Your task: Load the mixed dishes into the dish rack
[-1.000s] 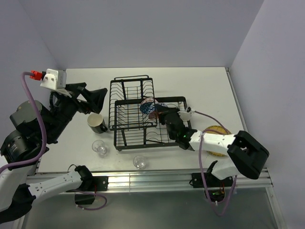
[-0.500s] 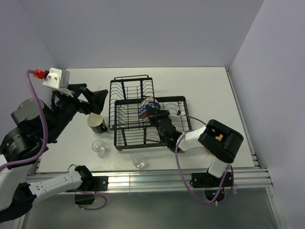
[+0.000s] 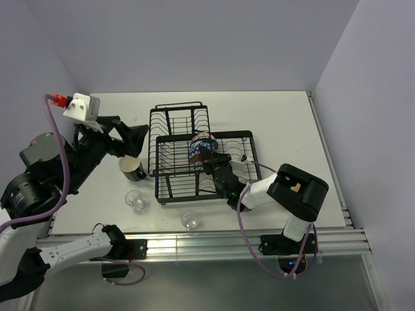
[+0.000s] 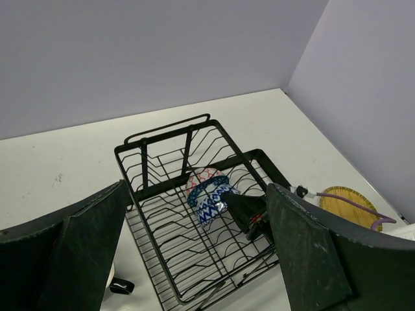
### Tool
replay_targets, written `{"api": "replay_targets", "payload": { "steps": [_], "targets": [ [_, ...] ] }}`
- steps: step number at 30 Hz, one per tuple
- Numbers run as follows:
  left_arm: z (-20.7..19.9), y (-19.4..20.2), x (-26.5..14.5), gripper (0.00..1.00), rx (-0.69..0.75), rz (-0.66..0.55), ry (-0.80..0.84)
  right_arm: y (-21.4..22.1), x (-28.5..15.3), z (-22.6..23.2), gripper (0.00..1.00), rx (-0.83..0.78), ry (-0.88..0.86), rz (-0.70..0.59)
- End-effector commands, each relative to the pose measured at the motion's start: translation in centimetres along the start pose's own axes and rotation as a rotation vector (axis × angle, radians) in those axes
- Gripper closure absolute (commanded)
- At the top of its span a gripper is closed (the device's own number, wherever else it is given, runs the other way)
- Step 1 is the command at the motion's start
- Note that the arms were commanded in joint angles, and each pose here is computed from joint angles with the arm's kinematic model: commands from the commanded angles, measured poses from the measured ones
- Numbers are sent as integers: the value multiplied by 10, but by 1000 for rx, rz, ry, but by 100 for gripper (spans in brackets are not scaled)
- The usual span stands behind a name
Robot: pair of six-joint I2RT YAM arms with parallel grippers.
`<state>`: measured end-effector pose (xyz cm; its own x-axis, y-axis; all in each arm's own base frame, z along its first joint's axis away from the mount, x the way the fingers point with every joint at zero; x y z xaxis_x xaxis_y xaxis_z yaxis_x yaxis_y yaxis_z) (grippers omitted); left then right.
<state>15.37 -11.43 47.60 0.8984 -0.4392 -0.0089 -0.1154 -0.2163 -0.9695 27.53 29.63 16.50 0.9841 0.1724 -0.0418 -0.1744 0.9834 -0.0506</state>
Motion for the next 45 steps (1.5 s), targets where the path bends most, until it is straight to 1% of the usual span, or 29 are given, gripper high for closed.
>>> {"api": "replay_targets", "payload": {
  "steps": [1, 18, 35, 45],
  "targets": [
    [-6, -9, 0, 7, -3, -19, 32, -4, -3, 12, 100, 78, -47, -43],
    [-8, -5, 5, 7, 10, -1, 39, -6, -10, -23, 100, 85, 25, -47],
    [-8, -1, 5, 7, 0, 8, 37, -10, -8, 14, 100, 120, -68, -50],
    [-8, 3, 7, 7, -8, 8, 37, -13, -23, 1, 100, 107, -15, -39]
  ]
}}
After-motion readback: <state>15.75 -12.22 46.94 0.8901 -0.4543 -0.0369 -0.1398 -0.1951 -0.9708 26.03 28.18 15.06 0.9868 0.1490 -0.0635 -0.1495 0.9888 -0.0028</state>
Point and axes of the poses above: each gripper's point midway between its finger pads, its own x axis out along the fingers, its own z axis along the line the jaws close on, y = z × x, the point moved 5 cm from there along -x, back along the fingers, and after that the axes turned 3 degrees about -x, right-handed, at the moved point
